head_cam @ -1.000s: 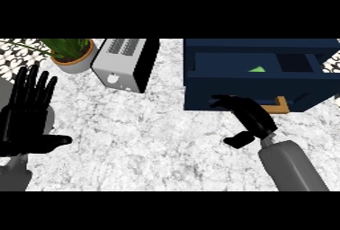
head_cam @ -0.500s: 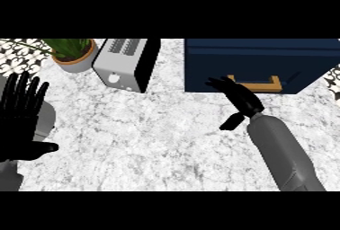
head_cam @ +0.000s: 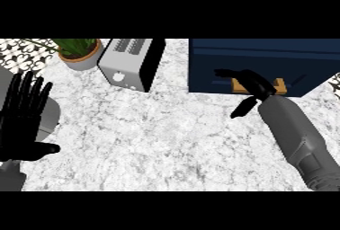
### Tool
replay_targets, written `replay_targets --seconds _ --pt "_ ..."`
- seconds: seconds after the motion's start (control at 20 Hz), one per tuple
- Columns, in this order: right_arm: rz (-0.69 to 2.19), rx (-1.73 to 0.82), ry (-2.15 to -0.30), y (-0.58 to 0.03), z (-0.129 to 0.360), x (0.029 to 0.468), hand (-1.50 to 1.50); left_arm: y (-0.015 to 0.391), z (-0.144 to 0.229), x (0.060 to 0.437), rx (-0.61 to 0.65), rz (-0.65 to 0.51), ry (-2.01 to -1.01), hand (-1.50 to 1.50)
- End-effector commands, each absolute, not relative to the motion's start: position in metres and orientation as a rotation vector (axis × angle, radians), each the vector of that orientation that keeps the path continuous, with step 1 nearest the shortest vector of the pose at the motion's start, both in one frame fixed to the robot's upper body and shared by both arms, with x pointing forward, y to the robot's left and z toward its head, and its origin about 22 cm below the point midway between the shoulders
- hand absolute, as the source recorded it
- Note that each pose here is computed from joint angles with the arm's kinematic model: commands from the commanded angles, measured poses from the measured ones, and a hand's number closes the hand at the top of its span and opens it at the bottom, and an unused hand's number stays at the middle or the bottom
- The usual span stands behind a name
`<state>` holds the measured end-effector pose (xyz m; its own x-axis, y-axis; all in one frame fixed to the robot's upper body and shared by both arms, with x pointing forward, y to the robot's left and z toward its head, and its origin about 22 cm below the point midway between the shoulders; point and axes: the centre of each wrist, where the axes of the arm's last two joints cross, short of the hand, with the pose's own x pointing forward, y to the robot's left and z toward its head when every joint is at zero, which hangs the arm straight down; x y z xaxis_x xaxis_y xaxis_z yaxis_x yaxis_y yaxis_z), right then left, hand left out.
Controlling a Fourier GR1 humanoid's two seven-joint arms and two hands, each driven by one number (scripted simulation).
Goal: Pick up the cup, place it into the drawer and close the drawer
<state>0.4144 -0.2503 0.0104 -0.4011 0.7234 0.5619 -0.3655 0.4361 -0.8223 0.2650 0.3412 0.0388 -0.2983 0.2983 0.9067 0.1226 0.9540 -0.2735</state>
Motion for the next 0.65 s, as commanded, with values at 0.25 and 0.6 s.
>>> replay_targets --seconds 0.25,0.6 --pt "1.155 -0.396 -1.523 -0.280 0.052 0.437 -1.50 0.346 0.042 0.273 -0.304 0.146 -1.876 -1.50" --pt "1.158 -0.402 -1.511 -0.290 0.046 0.433 -1.50 0.325 0.033 0.278 -0.304 0.141 -1.876 -1.50"
